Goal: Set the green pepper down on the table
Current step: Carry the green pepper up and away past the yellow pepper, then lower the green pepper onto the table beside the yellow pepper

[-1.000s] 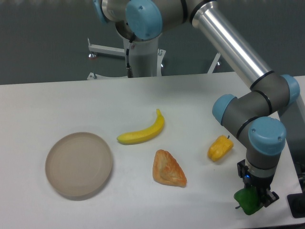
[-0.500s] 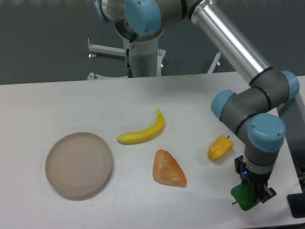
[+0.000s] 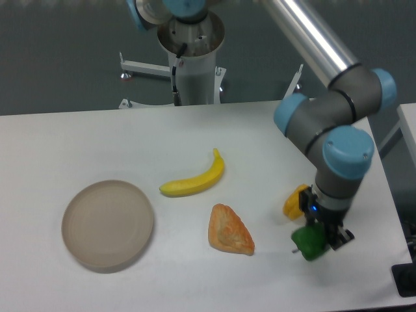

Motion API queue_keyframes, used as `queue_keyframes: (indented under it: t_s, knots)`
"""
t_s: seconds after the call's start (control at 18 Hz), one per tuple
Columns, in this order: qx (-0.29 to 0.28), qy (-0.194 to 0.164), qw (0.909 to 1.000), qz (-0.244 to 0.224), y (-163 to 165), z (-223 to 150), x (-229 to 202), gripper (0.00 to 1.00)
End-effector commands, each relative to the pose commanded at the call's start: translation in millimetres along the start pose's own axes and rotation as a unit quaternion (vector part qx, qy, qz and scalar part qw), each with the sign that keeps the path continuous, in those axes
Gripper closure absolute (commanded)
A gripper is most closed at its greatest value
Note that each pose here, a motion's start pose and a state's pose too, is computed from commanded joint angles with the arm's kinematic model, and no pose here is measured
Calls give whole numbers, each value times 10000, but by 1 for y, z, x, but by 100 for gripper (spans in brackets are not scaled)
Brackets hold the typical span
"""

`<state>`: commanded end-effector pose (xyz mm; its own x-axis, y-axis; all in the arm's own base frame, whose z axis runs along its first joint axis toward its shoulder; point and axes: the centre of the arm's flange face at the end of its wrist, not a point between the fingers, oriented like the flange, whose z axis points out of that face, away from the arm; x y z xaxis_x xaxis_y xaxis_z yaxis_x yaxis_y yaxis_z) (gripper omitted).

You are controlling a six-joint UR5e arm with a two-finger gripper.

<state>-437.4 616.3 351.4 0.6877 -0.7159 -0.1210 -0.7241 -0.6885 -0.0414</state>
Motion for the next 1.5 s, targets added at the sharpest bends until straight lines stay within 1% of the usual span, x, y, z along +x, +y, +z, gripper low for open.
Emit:
queue_keyframes:
  t_s: [0.17, 0.39, 0.5, 0.61, 0.67, 0.78, 0.94, 1.06, 1.17, 1.28, 1.33, 1.5]
  knots:
    - [8, 108, 9998, 149, 17, -12, 29, 56]
    - [101, 290, 9985, 443, 48, -12, 62, 56]
    - [248, 323, 9979, 511, 70, -11, 72, 56]
    - [291, 384, 9960, 747, 95, -6, 77, 56]
    - [347, 438, 9954, 778, 104, 0, 81, 56]
    - [501, 450, 9959, 611, 124, 4, 86, 56]
    - [604, 511, 9952, 579, 137, 11, 93, 56]
    - [626, 581, 9949, 539, 138, 15, 100, 56]
    - [634, 669, 9947, 462, 138, 16, 104, 56]
    - [694, 833, 9933, 403, 138, 25, 112, 56]
    - [698, 848, 9932, 393, 137, 25, 114, 56]
    - [774, 957, 9923, 144, 130, 34, 124, 56]
